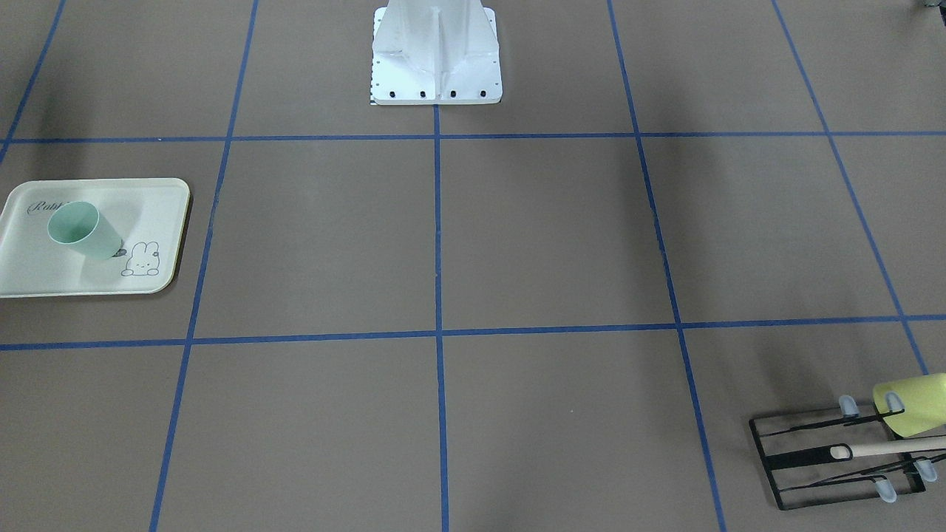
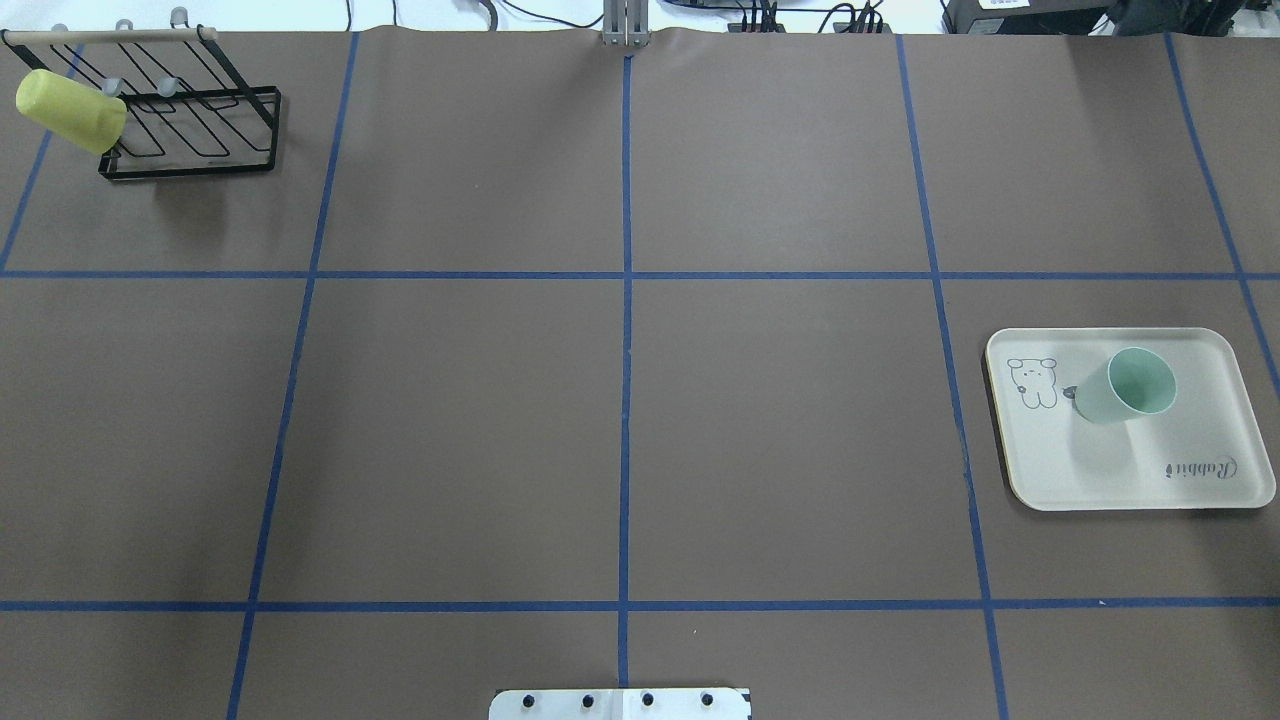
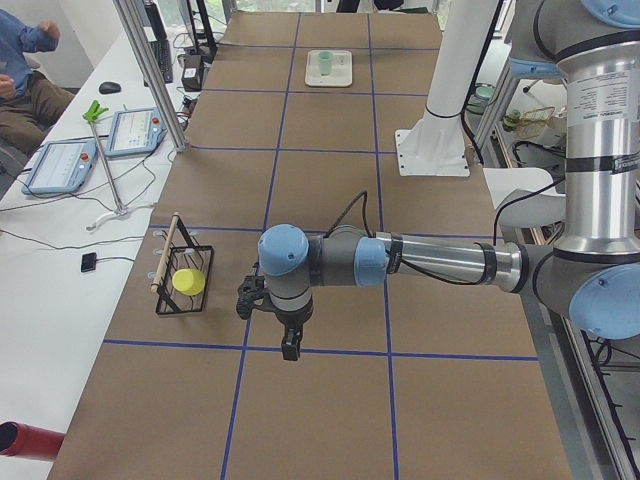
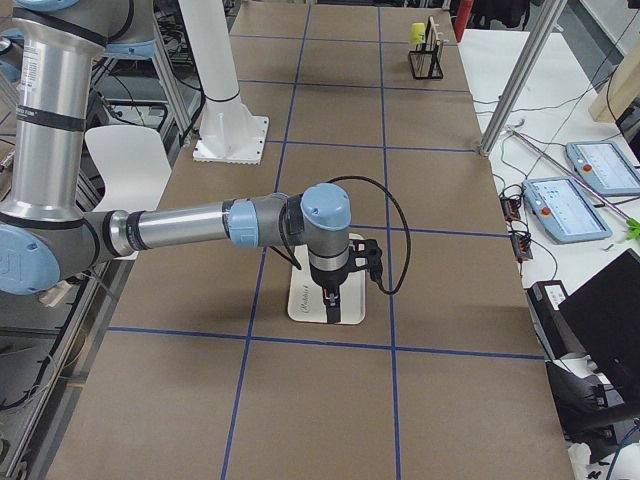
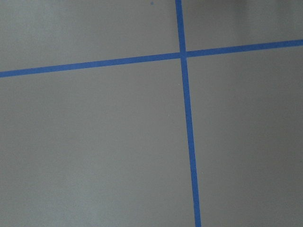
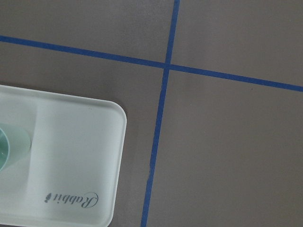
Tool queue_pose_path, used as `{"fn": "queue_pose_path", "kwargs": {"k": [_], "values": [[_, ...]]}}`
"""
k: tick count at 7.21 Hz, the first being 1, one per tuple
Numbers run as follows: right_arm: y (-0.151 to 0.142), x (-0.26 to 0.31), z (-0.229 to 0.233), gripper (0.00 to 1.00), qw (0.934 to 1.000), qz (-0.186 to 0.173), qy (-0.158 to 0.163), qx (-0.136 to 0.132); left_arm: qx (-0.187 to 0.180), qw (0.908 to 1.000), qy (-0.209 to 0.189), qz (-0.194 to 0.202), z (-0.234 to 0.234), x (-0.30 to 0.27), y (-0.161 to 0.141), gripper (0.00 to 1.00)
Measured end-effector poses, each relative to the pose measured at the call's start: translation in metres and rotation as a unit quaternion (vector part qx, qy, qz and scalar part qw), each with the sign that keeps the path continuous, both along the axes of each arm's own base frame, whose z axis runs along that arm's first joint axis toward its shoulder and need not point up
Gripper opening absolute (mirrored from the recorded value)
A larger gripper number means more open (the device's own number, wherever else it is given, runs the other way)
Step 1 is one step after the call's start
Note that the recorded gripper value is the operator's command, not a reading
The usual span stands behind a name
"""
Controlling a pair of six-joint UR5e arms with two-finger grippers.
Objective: Left arm grabs green cup and hands to right arm on tray
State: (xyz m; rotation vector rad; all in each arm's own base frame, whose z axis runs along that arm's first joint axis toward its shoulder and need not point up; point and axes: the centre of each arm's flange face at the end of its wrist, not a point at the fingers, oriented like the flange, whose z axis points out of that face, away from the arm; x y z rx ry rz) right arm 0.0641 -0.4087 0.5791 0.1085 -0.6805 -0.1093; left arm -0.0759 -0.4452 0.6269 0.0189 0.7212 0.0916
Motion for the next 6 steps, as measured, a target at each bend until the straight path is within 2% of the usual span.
{"fn": "queue_pose_path", "kwargs": {"k": [6], "values": [[-0.0007, -0.0004, 0.0034, 1.00, 1.0000, 0.000, -0.001, -0.004, 0.012, 0.9999, 0.001, 0.005, -0.0043, 0.0016, 0.0009, 1.00]]}}
